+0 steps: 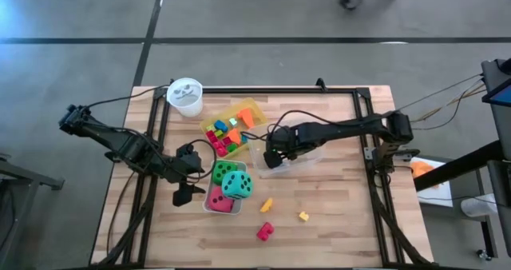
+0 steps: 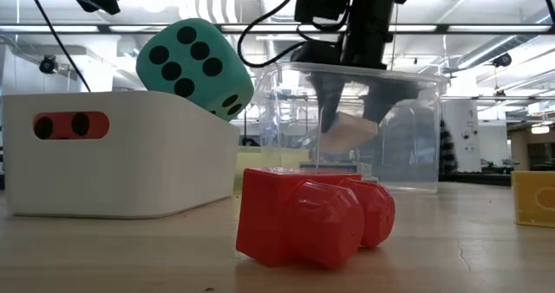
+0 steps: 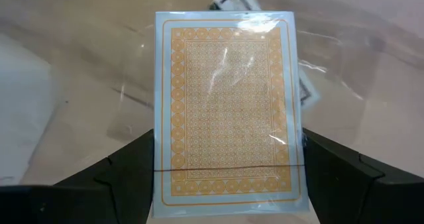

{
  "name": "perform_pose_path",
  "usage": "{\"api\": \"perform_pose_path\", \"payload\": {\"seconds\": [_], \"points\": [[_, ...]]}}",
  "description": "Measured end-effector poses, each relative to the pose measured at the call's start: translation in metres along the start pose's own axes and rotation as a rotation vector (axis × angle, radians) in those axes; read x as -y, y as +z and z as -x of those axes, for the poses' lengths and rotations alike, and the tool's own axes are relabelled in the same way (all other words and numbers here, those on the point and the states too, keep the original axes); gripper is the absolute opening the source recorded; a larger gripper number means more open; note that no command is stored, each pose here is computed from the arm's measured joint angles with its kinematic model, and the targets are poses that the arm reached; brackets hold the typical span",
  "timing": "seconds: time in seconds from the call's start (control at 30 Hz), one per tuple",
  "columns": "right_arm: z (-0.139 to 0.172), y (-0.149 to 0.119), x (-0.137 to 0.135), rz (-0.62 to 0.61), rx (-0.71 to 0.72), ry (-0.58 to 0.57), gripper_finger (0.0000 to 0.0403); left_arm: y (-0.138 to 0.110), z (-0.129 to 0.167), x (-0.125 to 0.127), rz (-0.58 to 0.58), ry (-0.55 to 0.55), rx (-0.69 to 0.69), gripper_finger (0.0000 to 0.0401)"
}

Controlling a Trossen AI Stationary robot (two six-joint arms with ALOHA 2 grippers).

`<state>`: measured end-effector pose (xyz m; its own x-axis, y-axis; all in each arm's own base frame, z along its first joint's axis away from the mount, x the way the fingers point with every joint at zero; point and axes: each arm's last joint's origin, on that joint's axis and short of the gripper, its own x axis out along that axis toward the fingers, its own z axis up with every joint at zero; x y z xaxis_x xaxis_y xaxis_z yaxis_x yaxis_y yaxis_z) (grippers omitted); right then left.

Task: Pick & Place Toys
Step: Put the yellow game card pack into the transparent bin

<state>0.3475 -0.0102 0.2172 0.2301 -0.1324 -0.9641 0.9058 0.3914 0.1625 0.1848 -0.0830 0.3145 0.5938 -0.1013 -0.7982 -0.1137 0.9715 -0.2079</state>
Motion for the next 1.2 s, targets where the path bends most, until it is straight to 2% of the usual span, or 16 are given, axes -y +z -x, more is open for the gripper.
{"api": "perform_pose_path", "payload": {"seconds": [0.4,0.83,1.07,1.2], "points": [[-0.025,-0.002,-0.006,0.004,-0.038,-0.025,0.0298,0.000,0.000,0.000,0.000,0.000,0.000,0.0314],[-0.028,-0.002,-0.007,0.041,-0.044,-0.027,0.0298,0.000,0.000,0.000,0.000,0.000,0.000,0.0314],[-0.029,-0.004,-0.007,0.124,-0.076,-0.016,0.0384,0.000,0.000,0.000,0.000,0.000,0.000,0.0314],[-0.029,-0.004,-0.007,0.149,-0.074,-0.015,0.0389,0.000,0.000,0.000,0.000,0.000,0.000,0.0314]]}}
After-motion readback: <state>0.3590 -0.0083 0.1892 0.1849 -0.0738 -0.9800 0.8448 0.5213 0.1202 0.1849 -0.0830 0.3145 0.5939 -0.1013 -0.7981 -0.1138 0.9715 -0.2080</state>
